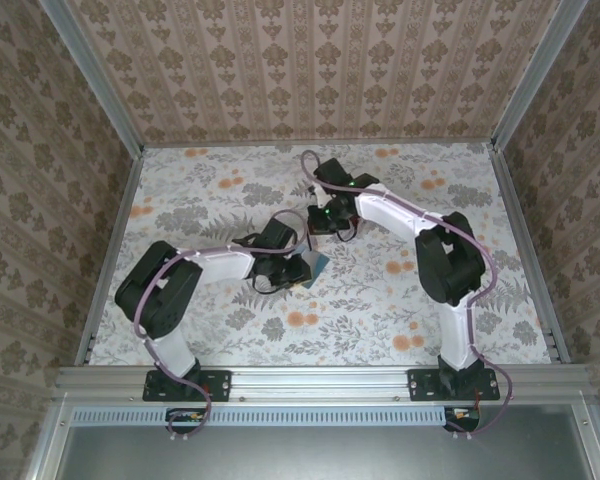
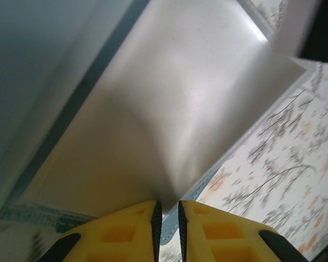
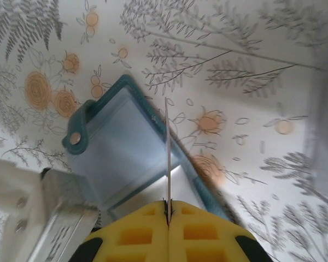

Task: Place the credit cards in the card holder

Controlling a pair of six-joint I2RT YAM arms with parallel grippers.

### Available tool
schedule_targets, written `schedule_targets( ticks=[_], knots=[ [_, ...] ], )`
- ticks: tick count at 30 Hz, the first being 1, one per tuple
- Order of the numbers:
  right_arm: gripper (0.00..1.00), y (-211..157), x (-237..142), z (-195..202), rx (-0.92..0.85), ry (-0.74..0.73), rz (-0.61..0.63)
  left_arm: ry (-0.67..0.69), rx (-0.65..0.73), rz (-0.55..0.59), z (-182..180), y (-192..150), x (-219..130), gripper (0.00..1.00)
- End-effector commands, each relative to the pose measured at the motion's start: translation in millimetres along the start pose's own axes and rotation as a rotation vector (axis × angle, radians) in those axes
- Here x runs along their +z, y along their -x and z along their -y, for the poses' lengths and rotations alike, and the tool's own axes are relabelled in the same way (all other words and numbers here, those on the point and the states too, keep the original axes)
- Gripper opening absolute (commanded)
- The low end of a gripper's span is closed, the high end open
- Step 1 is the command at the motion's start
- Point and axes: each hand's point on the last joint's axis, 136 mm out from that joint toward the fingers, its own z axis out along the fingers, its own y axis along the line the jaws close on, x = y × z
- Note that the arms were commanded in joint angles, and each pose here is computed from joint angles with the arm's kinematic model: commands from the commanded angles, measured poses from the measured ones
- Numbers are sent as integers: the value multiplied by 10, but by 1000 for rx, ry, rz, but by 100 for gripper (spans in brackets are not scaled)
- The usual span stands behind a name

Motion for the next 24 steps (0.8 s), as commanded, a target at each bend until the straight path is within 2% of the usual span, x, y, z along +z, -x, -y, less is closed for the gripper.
schedule_targets(
  ticks=[1,4,8,13,17,24],
  knots=[
    [0,-32,-419,115,11,-20,39,-61,2,34,316,200,68,23],
    [0,-105,-505,217,51,-18,58,-41,46,71,410,266,-107,23],
    [0,-157,-542,277,115,20,85,42,111,178,369,367,-580,26],
    [0,-181,-352,6,169,180,80,103,81,245,45,607,-992,28],
    [0,-215,-143,-231,212,280,68,131,47,242,-255,782,-1047,27],
    [0,-301,167,-294,290,315,44,184,81,152,-413,816,-821,27]
  ],
)
